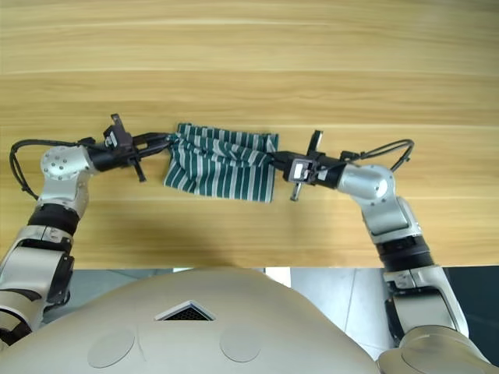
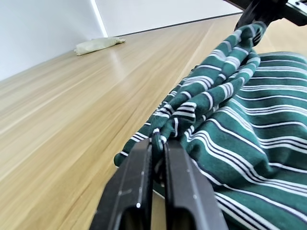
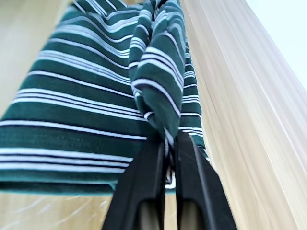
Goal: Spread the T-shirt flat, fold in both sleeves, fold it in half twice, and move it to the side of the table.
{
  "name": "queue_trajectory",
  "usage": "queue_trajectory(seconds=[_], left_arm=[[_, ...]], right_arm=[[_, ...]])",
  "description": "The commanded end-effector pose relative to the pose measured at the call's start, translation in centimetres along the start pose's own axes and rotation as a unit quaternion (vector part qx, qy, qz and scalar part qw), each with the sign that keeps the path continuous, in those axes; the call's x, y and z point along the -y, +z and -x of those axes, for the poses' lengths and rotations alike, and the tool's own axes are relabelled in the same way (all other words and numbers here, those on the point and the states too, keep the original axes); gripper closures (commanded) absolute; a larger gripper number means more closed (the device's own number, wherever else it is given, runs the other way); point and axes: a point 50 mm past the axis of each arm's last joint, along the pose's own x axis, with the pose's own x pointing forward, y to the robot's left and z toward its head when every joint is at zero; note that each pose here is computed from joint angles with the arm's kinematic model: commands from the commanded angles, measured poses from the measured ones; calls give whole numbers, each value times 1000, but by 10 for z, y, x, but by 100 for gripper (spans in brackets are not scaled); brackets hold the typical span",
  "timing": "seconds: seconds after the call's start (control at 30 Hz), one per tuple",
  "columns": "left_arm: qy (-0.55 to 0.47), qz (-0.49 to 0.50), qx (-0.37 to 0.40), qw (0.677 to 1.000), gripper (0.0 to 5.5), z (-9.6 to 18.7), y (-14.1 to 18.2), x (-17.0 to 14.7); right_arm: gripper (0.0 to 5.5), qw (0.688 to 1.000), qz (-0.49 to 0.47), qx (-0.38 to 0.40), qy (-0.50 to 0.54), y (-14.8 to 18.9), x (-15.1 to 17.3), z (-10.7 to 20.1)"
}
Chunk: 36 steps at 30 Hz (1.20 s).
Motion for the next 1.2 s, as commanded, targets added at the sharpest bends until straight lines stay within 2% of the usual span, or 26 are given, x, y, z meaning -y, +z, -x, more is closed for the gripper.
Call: queue_trajectory(seconds=[0.03,0.17,0.37,0.4,0.6,0.63,0.77,1.1,1.2], left_arm=[[30,6,-13,999,532,-8,-1,-12],[36,17,-27,999,532,-24,-4,-15],[53,62,-89,993,532,-46,-14,-20],[54,67,-99,991,497,-49,-16,-20],[71,97,-127,985,389,-57,-19,-24],[81,105,-128,983,372,-57,-19,-26],[108,132,-120,978,301,-57,-15,-36],[179,181,-67,965,149,-58,7,-66],[209,184,-58,959,99,-62,15,-76]], right_arm=[[544,1000,5,-14,-17,-7,13,-13],[544,998,-1,-52,-34,-23,22,-29],[545,997,-33,-74,-20,-40,13,-42],[545,996,-39,-75,-18,-43,11,-43],[545,993,-94,-68,-29,-52,6,-46],[507,991,-111,-63,-38,-53,8,-46],[431,977,-182,-17,-113,-52,31,-41],[263,903,-359,107,-213,-50,71,-38],[206,882,-396,117,-227,-52,77,-42]])
